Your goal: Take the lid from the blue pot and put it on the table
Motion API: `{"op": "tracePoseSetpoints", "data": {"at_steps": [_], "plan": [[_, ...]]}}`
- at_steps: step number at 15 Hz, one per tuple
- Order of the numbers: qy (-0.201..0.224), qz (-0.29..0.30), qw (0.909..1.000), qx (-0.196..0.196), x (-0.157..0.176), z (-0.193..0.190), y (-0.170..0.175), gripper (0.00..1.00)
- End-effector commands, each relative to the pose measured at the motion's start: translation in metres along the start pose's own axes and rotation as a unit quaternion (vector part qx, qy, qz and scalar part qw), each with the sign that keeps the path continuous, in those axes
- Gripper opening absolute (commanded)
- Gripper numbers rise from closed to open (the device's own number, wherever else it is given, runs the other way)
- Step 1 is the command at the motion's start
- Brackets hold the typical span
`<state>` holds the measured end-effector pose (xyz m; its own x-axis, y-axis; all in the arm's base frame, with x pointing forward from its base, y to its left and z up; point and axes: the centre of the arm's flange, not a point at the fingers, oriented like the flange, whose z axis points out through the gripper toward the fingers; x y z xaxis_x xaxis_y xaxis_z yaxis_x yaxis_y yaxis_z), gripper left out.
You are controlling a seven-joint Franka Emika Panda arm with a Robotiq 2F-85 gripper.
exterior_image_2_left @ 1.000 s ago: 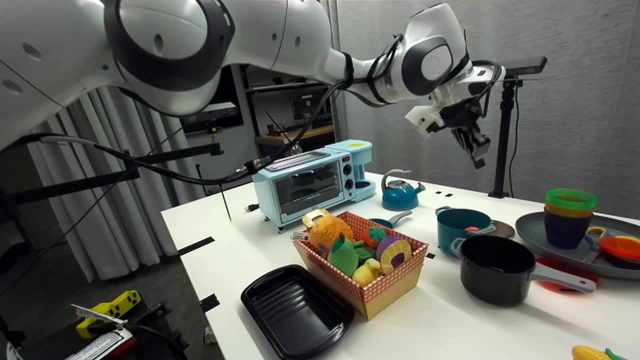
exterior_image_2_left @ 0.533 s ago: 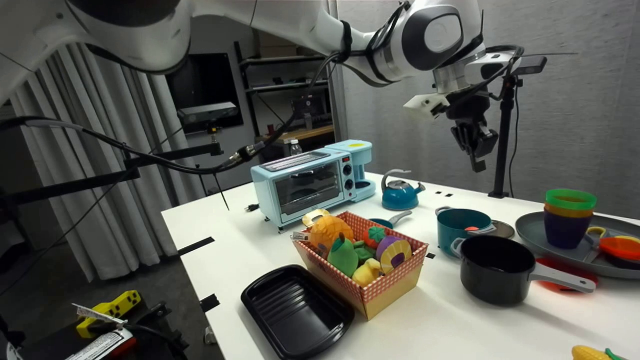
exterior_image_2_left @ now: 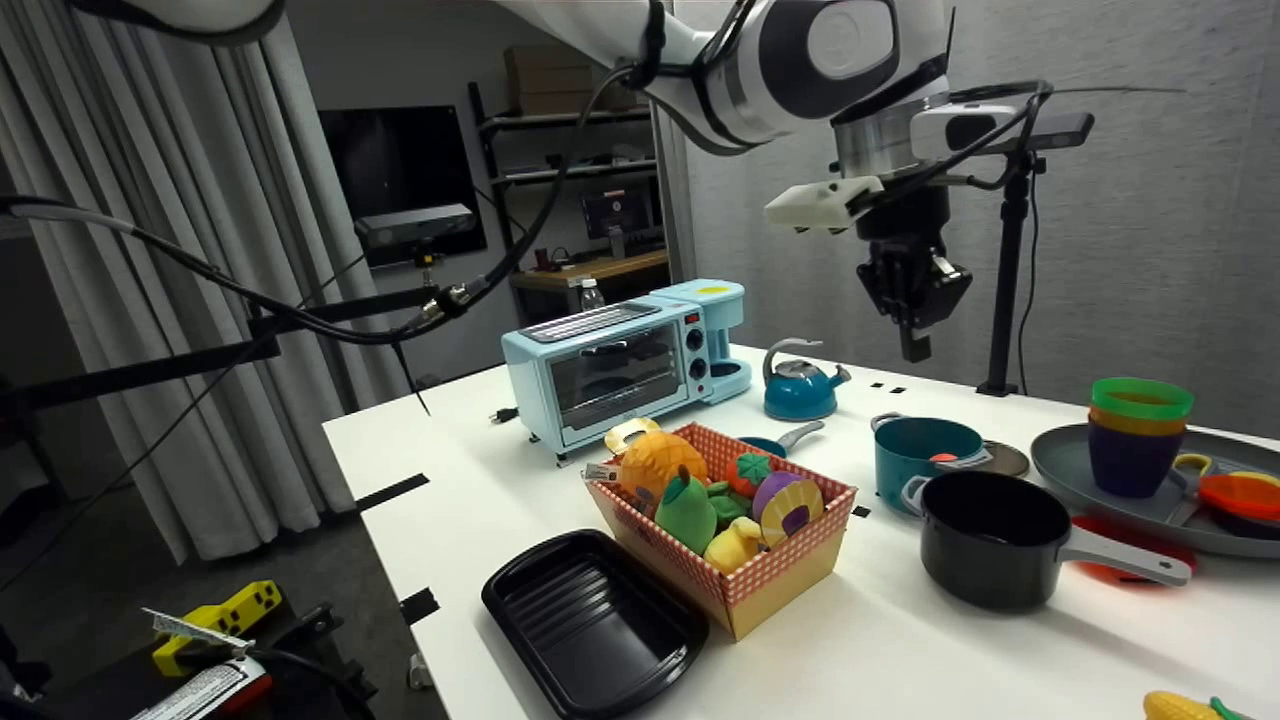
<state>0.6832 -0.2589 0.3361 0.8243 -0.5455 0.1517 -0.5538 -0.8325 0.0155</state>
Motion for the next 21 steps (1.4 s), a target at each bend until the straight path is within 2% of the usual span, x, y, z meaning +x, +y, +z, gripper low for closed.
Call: {"op": "tracePoseSetpoints", "data": {"at_steps": [1,10,11,21], "plan": [[0.0,-0.048,0.9987,0.013,-0.047,-0.016,0.016,0.0],[-0.016,-0.118,0.9928,0.018,-0.074,-0.022,0.023,0.01],[-0.017,-0.099,0.9948,0.015,-0.056,-0.01,0.014,0.02],[-0.021,-0.105,0.9941,0.015,-0.062,-0.012,0.016,0.02]]}}
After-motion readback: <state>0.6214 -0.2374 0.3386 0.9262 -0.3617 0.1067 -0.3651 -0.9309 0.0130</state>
